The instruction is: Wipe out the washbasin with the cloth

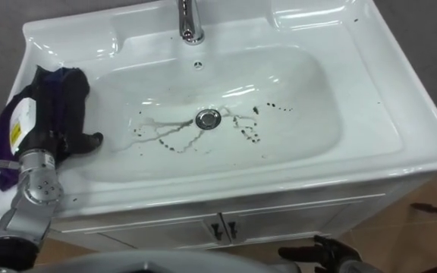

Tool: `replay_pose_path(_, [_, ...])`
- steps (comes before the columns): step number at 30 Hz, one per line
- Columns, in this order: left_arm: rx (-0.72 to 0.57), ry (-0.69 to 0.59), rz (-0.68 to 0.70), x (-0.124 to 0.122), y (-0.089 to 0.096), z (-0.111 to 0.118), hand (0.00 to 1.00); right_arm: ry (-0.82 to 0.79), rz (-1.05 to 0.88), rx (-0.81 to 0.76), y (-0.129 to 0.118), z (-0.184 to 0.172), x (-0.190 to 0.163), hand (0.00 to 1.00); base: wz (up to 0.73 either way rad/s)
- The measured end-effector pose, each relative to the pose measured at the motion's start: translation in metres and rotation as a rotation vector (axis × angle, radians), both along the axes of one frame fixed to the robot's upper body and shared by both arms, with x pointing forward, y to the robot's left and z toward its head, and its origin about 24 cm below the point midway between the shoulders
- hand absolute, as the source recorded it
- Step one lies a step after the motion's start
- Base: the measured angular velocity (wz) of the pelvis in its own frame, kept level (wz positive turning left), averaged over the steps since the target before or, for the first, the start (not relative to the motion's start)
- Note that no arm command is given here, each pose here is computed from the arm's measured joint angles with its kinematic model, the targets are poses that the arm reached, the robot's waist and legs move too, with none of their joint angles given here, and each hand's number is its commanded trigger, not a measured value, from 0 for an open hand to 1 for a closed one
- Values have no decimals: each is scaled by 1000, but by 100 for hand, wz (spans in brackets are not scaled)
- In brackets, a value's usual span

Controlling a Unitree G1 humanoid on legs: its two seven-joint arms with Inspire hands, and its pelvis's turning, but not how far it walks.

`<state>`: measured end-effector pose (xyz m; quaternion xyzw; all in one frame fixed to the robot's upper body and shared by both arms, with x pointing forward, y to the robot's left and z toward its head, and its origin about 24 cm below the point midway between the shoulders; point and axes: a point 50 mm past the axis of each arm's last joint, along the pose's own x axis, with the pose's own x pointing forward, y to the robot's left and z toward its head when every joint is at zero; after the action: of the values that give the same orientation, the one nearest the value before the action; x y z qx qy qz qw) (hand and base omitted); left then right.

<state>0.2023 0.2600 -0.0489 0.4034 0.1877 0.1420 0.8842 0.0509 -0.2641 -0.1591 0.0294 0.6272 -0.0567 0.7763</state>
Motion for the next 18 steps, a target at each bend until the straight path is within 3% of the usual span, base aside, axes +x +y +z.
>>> replay_pose_path(9, [-4,12,1,3,0,-2,0,19,-14,3,0,0,-1,0,-2])
replay_pose_path(10, [-4,17,4,2,1,-3,11,22,-15,3,0,0,-1,0,-14])
replay_pose_path(11, [-3,20,5,2,1,-3,42,26,-17,2,0,0,-2,0,-17])
replay_pose_path(12, [-3,23,6,3,2,-4,51,31,-19,-3,0,0,-2,0,-15])
replay_pose_path(13, [-3,23,7,4,2,-4,69,34,-20,-3,0,-1,-3,0,-12])
replay_pose_path(14, [-3,24,8,5,2,-4,100,36,-20,-3,0,-1,-3,0,-4])
replay_pose_path(18, [-9,13,21,11,3,-2,100,35,-21,-9,0,0,-2,0,-2])
